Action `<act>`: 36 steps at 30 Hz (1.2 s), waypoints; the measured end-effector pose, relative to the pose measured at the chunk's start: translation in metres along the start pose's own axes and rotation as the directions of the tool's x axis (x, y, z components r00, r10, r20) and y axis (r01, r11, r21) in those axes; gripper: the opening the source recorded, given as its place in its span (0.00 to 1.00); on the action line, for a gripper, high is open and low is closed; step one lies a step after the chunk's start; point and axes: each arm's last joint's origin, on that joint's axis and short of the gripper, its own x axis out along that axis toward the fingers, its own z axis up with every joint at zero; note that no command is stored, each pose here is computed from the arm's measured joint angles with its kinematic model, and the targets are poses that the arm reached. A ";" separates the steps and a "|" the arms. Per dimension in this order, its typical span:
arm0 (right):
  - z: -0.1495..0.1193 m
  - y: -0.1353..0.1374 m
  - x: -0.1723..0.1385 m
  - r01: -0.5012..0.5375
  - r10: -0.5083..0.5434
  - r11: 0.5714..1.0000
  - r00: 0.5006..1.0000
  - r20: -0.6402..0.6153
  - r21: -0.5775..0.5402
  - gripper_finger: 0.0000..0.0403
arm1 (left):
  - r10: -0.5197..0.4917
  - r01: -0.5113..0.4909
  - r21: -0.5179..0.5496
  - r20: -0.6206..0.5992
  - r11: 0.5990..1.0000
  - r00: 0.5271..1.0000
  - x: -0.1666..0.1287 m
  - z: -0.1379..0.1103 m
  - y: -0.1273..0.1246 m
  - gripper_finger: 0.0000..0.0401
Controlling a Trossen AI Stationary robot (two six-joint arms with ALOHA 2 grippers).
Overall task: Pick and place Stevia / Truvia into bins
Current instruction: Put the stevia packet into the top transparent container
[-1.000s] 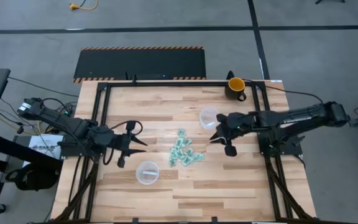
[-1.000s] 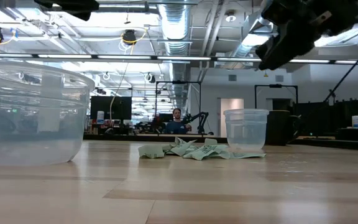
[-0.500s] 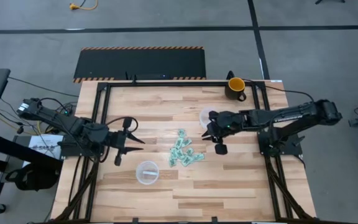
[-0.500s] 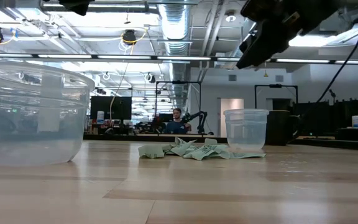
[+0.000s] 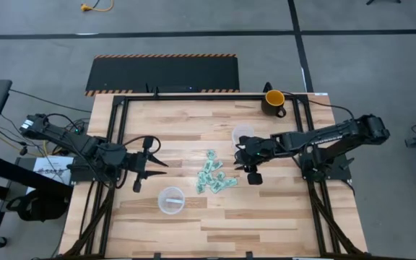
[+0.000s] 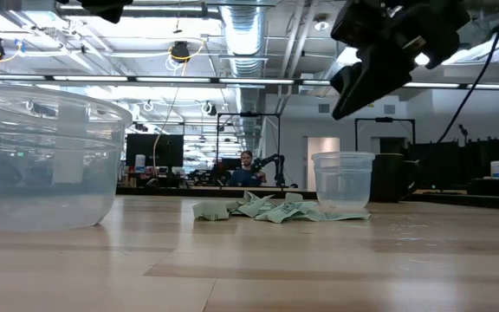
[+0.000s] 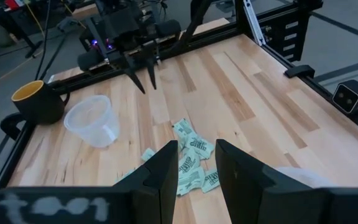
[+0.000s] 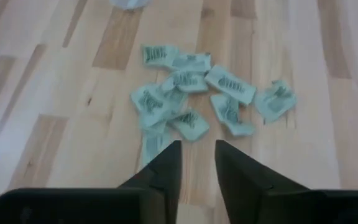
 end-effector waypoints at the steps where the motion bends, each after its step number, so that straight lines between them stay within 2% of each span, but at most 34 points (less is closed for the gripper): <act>1: 0.002 0.001 0.001 0.000 0.000 1.000 1.000 0.014 -0.002 0.29 | 0.000 0.000 0.000 -0.002 1.000 1.000 0.000 0.000 0.000 0.25; 7: 0.000 0.006 0.003 -0.007 0.007 1.000 1.000 -0.005 0.007 0.47 | 0.000 0.000 -0.001 -0.001 1.000 1.000 0.000 0.000 0.000 0.25; 11: 0.001 0.014 0.003 -0.023 0.023 1.000 1.000 -0.004 -0.015 0.54 | 0.005 -0.005 -0.011 -0.002 1.000 1.000 0.000 0.000 0.000 0.25; 19: -0.004 0.027 0.024 -0.046 0.042 0.998 0.997 -0.071 -0.049 0.52 | 0.015 -0.015 -0.024 -0.022 1.000 1.000 0.000 -0.002 0.000 0.25; 36: -0.031 0.027 0.083 -0.060 0.051 0.998 0.967 -0.248 -0.026 0.49 | 0.010 -0.011 -0.032 -0.024 0.999 1.000 0.000 -0.002 0.000 0.25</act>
